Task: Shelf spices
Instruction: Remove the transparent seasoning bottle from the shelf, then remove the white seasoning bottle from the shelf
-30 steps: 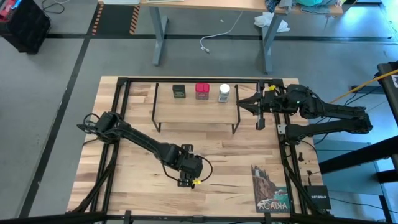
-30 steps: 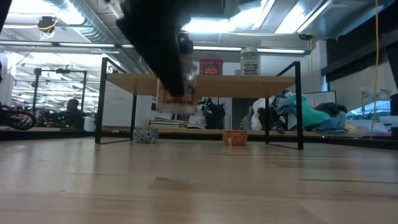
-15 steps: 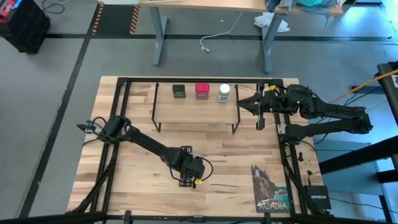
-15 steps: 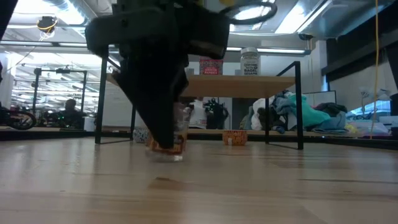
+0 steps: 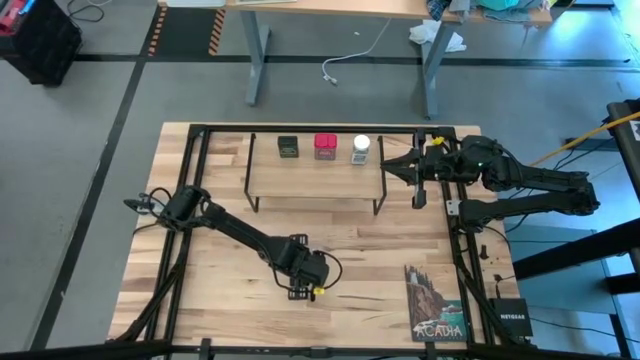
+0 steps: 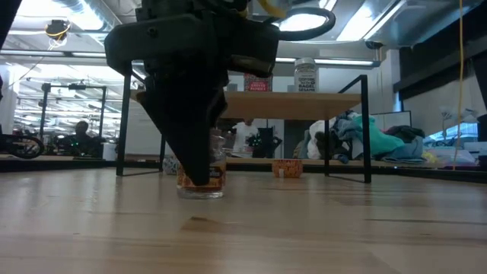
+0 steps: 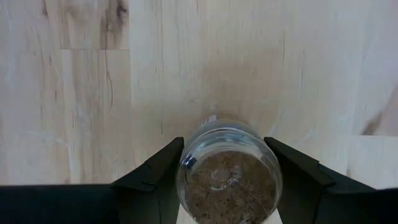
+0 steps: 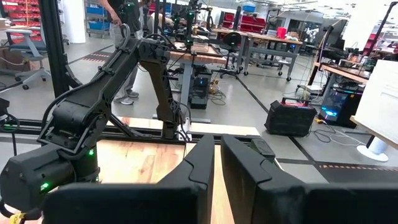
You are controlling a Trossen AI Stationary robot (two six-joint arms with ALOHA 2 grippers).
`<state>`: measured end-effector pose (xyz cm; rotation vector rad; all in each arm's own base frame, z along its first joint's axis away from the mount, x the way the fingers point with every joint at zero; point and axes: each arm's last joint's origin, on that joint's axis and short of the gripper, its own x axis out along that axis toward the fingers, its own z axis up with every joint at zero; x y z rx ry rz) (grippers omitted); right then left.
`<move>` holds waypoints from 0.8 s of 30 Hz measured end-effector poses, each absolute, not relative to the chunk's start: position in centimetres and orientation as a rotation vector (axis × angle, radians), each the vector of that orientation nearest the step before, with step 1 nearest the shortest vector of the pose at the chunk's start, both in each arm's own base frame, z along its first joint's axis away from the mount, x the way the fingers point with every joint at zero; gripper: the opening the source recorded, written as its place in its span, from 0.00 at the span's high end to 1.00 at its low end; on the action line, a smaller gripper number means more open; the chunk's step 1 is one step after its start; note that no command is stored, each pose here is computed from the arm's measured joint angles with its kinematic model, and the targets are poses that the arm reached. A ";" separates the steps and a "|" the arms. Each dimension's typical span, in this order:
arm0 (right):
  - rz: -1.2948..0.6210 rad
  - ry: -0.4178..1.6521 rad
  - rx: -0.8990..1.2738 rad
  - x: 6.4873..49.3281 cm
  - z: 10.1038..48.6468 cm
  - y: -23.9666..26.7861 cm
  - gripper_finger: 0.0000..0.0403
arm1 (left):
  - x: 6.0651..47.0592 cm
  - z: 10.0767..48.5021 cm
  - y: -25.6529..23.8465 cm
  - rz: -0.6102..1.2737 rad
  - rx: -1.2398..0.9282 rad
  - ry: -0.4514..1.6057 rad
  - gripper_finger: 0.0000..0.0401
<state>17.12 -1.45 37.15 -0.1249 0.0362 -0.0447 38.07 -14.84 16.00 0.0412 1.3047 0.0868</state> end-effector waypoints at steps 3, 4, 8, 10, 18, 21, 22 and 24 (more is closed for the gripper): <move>-0.046 0.016 -0.127 17.1 37.4 -1.4 0.91 | 38.0 15.9 -14.7 0.140 0.055 1.298 0.45; -0.046 0.012 -0.127 17.1 37.4 -1.4 0.91 | 37.9 15.8 -14.7 0.148 0.061 1.309 0.40; -0.049 -0.023 -0.146 17.1 37.7 -1.5 0.91 | 37.7 15.7 -14.5 0.173 0.053 1.325 0.26; -0.051 -0.044 -0.170 17.1 37.9 -1.4 0.91 | 37.6 15.7 -14.5 0.189 0.044 1.338 0.23; -0.089 -0.080 -0.196 17.1 38.3 -1.5 0.91 | 38.2 17.1 -14.7 0.199 0.009 1.313 0.21; -0.090 -0.066 -0.195 17.1 38.2 -1.6 0.91 | 38.7 18.0 -15.0 0.190 -0.010 1.275 0.21; -0.090 -0.060 -0.195 17.2 38.1 -1.6 0.90 | 38.9 18.3 -15.1 0.190 -0.015 1.259 0.21; -0.088 -0.045 -0.194 17.5 37.9 -1.6 0.87 | 39.2 19.1 -15.4 0.194 -0.012 1.228 0.21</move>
